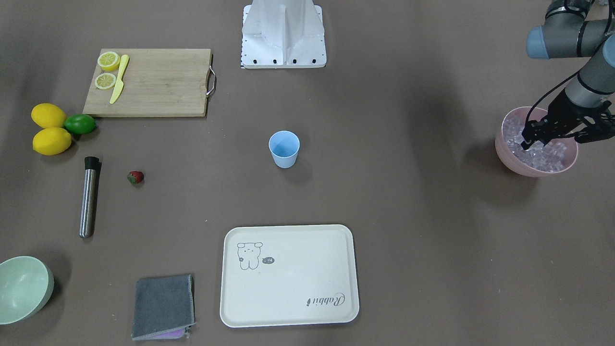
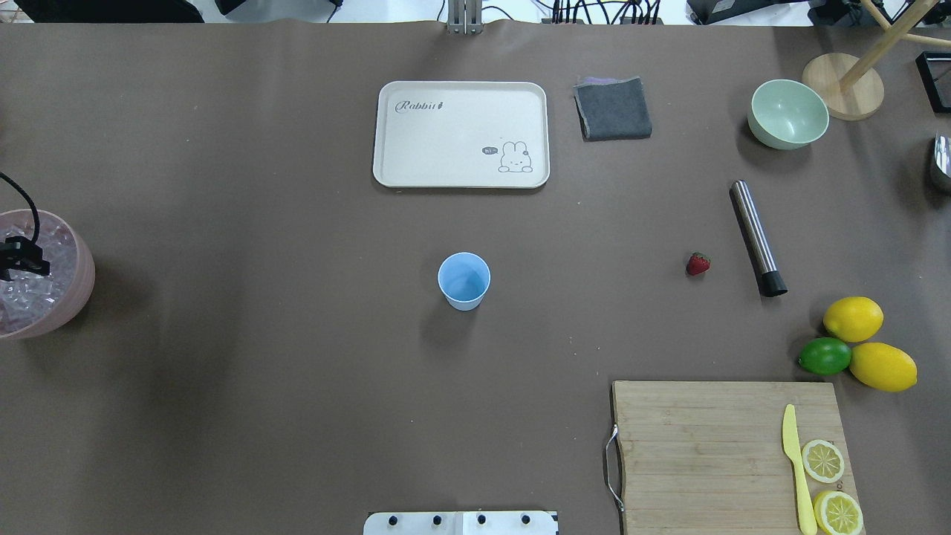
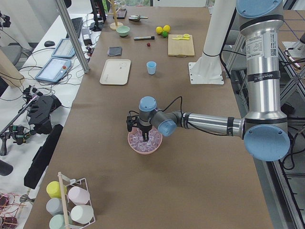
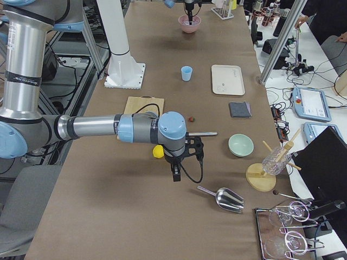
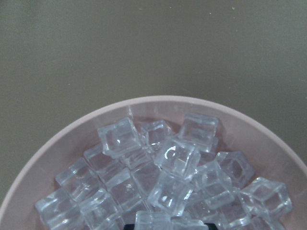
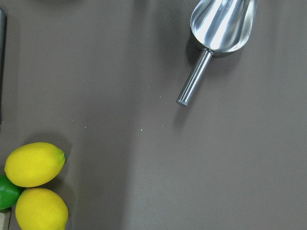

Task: Mash ice and strawberries in cup
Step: 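Reach the left gripper into the pink bowl and grasp an ice cube, then carry the ice cube with the left gripper over the blue cup and release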

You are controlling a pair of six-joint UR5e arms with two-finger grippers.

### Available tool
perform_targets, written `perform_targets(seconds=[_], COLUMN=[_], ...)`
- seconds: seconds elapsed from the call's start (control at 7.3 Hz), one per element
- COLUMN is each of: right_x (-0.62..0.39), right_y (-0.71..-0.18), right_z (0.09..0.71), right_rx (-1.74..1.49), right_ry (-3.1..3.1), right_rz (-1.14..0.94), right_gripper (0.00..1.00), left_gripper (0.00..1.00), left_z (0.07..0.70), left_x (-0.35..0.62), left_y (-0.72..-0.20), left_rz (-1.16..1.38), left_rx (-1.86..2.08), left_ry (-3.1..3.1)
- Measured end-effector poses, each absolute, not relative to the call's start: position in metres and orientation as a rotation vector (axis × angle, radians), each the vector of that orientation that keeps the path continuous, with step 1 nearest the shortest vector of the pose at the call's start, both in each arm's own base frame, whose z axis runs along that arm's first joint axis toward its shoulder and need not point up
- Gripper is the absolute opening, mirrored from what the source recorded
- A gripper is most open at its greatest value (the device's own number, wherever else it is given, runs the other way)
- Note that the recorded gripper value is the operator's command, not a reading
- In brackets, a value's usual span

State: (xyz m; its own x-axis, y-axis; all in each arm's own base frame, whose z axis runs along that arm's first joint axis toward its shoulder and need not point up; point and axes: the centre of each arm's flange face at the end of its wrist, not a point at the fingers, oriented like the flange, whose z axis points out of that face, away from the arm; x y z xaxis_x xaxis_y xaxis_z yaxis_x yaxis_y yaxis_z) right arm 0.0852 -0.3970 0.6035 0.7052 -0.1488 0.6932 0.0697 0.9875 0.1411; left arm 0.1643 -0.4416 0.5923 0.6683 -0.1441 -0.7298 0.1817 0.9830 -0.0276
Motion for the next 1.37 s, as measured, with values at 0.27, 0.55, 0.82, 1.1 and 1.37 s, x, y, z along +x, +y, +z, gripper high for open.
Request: perform_targets(seconds=[0.27, 0.55, 0.82, 1.1, 1.37], right_x=[0.085, 0.085, 0.085, 0.085, 0.085], right_y=[-0.397, -0.397, -0.397, -0.397, -0.398], right_z=[0.603, 0.603, 0.603, 0.604, 0.603], right_rx=[0.107, 0.109, 0.109, 0.108, 0.108], right_ry=[-0.78, -0.78, -0.78, -0.78, -0.78], right_rz=[-0.121, -0.121, -0.122, -0.121, -0.119], right_gripper=[1.0, 1.0, 1.0, 1.0, 1.0], left_gripper=[0.0, 0.0, 0.0, 0.0, 0.0], left_z=[0.579, 0.53, 0.462, 0.389, 0.295], left_x=[0.137, 0.131, 0.151, 0.215, 0.302], left_y=[-0.45, -0.473, -0.503, -0.516, -0.515], left_rz=[-0.165, -0.156, -0.141, -0.155, -0.185], left_rx=[0.049, 0.06, 0.086, 0.049, 0.005], left_ry=[0.869, 0.902, 0.933, 0.985, 0.989])
